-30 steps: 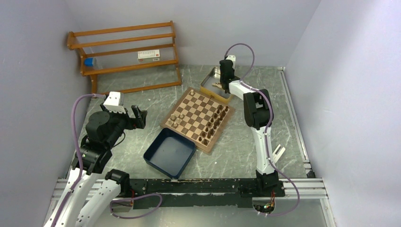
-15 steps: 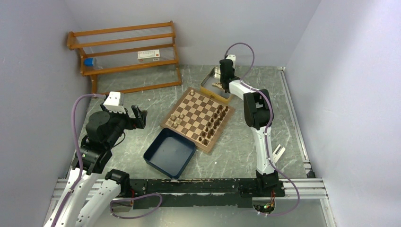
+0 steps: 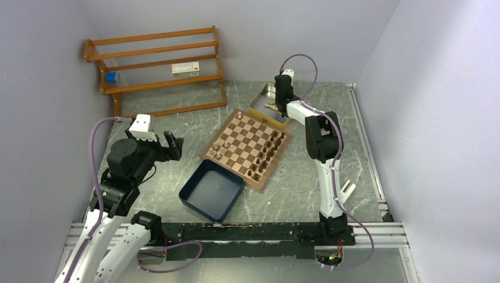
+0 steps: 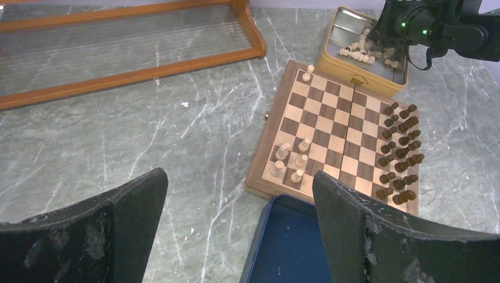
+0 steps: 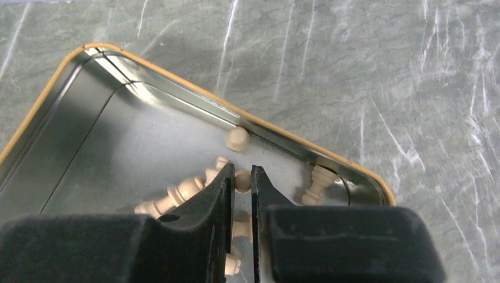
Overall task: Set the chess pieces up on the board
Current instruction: Pick up the chess piece from the storage box.
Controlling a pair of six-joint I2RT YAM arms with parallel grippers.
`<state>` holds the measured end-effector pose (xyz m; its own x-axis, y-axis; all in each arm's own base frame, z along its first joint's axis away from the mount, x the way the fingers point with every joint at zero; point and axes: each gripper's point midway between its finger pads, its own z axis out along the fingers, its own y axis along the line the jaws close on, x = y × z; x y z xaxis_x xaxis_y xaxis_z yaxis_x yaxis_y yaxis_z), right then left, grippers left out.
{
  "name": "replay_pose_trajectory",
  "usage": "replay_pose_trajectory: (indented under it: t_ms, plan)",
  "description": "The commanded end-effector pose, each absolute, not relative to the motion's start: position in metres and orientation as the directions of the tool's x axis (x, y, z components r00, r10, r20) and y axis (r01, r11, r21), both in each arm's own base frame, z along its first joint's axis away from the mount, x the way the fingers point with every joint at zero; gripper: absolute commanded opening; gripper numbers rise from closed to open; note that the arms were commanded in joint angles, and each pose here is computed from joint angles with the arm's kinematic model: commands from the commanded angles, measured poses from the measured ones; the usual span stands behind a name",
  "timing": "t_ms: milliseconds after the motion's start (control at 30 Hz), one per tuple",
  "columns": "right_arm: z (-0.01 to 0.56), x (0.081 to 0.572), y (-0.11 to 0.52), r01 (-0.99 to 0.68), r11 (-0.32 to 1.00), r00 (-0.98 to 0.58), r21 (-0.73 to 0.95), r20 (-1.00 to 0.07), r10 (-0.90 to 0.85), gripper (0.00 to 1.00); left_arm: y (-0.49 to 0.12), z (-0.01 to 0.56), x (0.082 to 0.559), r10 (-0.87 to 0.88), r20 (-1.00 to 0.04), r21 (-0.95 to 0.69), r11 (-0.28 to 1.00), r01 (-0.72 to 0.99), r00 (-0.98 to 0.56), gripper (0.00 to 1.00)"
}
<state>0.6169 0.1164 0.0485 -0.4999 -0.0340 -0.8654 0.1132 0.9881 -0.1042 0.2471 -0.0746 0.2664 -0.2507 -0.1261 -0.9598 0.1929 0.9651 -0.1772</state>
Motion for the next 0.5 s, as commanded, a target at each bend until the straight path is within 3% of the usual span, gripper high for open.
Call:
replay_pose_trajectory:
  t_ms: [0,467]
  plan:
    - [0.084,0.614,0.117,0.099,0.991,-0.457,-0.094,-0.889,-0.039,0.1,-0.077,0.269,0.248,-0.131,-0.962,-0.183,0.961,0.207,-0.241,0.97]
    - [0.118,0.591,0.13,0.047,0.997,-0.428,-0.065,-0.903,-0.039,0.1,-0.077,0.267,0.249,-0.13,-0.961,-0.182,0.962,0.204,-0.246,0.97]
